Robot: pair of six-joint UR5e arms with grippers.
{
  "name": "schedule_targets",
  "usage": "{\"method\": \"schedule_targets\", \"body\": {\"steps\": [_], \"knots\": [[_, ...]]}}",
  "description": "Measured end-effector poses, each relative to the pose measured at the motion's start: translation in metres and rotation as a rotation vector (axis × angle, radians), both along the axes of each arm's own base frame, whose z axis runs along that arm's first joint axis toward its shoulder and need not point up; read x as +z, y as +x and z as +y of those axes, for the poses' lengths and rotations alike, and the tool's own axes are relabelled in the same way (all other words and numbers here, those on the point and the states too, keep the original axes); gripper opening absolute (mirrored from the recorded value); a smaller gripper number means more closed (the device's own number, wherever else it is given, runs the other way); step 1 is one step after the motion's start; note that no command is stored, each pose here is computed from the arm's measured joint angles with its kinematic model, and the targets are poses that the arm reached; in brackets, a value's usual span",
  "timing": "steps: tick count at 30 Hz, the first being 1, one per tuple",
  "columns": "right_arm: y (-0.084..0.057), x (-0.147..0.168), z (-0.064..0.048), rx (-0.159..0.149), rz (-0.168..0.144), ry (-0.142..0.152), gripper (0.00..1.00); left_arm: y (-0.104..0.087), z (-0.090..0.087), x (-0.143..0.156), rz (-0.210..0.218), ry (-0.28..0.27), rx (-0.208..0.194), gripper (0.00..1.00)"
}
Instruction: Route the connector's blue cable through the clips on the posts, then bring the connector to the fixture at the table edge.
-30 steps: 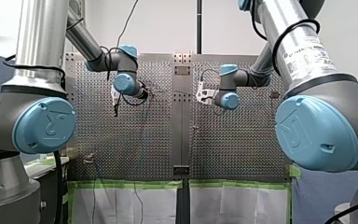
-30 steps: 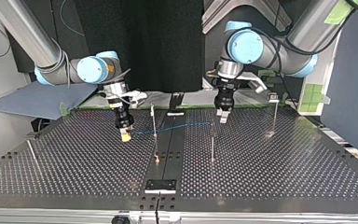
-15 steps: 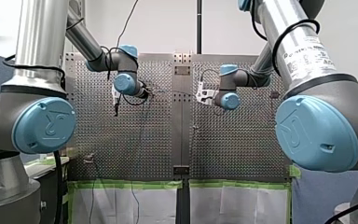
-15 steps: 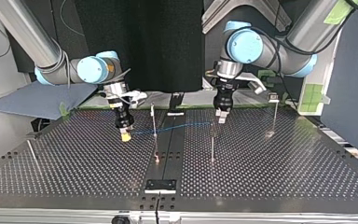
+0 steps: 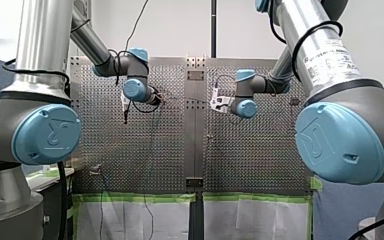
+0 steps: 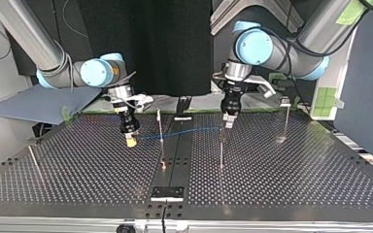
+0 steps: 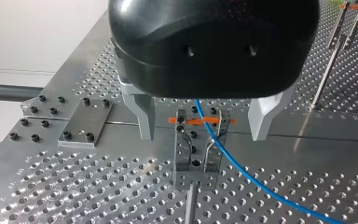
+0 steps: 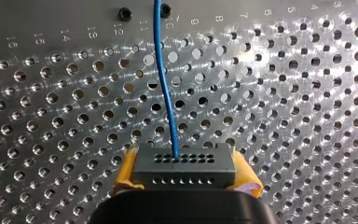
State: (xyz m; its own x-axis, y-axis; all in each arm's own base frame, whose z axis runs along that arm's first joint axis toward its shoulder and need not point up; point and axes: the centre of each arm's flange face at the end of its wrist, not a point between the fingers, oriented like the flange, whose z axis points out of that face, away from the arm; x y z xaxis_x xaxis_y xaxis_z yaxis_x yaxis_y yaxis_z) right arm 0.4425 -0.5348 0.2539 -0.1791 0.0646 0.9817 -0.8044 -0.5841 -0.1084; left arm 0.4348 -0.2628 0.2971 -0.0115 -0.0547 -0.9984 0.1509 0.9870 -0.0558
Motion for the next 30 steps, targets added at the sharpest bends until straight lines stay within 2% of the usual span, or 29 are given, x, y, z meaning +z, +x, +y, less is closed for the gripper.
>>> {"method": "schedule_targets", "body": {"steps": [3,13,21,24,30], "knots": [[0.000,0.000,0.000,-0.001,0.000,0.000,0.00,-0.001,-0.001,0.000,-0.001,0.002,-0.004,1.00],[0.001,-0.002,0.000,0.001,0.001,0.002,0.00,-0.009,-0.021,0.004,-0.027,0.041,-0.068,1.00],[0.002,-0.003,0.001,0.010,0.002,0.001,0.00,-0.011,-0.037,0.015,-0.048,0.038,-0.077,1.00],[0.003,-0.004,0.002,0.013,0.002,0.001,0.00,-0.009,-0.044,0.016,-0.042,0.040,-0.072,1.00],[0.004,-0.005,0.002,0.014,0.003,0.003,0.00,-0.008,-0.063,0.009,-0.001,0.052,-0.066,1.00]]}}
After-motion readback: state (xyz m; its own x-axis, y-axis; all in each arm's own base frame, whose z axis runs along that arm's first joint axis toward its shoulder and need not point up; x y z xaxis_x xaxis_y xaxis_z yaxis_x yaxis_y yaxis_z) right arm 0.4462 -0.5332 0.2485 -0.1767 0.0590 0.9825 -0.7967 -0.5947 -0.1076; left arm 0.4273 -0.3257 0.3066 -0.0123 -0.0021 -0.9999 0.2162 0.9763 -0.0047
